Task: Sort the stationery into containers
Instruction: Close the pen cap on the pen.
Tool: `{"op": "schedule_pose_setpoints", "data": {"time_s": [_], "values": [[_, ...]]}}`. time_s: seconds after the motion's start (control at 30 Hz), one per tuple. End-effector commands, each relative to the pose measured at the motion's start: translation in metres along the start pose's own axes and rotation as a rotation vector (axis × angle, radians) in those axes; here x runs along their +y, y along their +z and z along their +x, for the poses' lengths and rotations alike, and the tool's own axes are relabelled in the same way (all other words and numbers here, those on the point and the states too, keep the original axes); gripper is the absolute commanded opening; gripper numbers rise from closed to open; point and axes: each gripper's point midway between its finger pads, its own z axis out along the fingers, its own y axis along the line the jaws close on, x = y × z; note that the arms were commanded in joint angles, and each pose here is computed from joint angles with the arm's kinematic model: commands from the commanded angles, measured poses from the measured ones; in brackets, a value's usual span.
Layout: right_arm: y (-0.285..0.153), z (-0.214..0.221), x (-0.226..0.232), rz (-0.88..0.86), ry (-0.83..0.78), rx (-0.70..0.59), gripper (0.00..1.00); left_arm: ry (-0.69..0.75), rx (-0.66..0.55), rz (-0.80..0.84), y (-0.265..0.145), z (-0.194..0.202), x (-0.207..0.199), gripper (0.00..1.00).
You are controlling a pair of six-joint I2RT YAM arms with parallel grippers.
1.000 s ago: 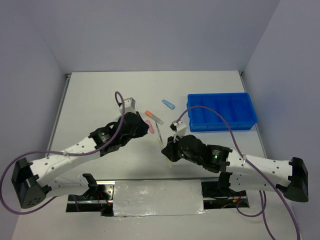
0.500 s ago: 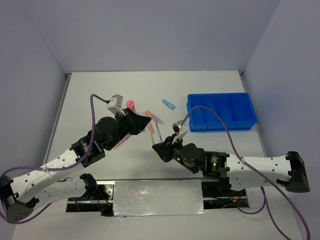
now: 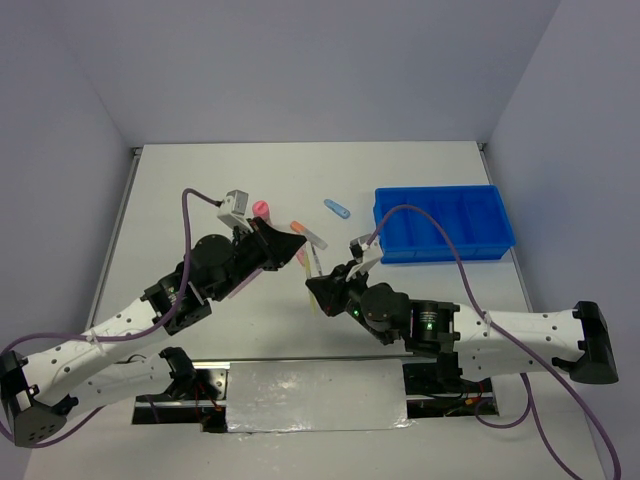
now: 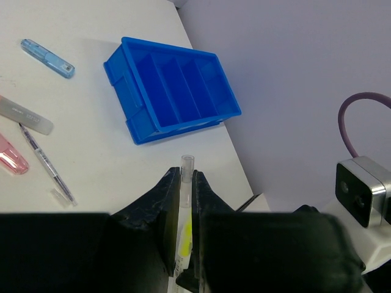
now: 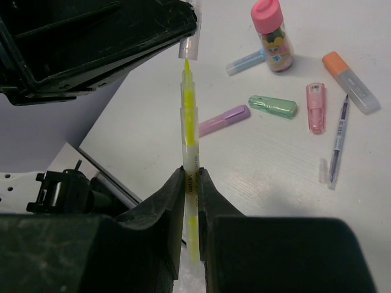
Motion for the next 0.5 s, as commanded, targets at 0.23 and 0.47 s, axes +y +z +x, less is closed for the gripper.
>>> {"op": "schedule_pose_setpoints", "data": {"time_s": [0.23,0.47], "values": [[0.0016,-0.0183,0.0072,0.024,0.012,-0.04,0.0,-0.016,-0.041,0.061,-0.0019,-0.0105,-0.0148,0.0],[0.0031,-0.0186,0.0107,0.017,0.012,-0.037,0.0,-0.014,-0.037,0.064,-0.0015,-0.0102,-0.0158,0.0]]}}
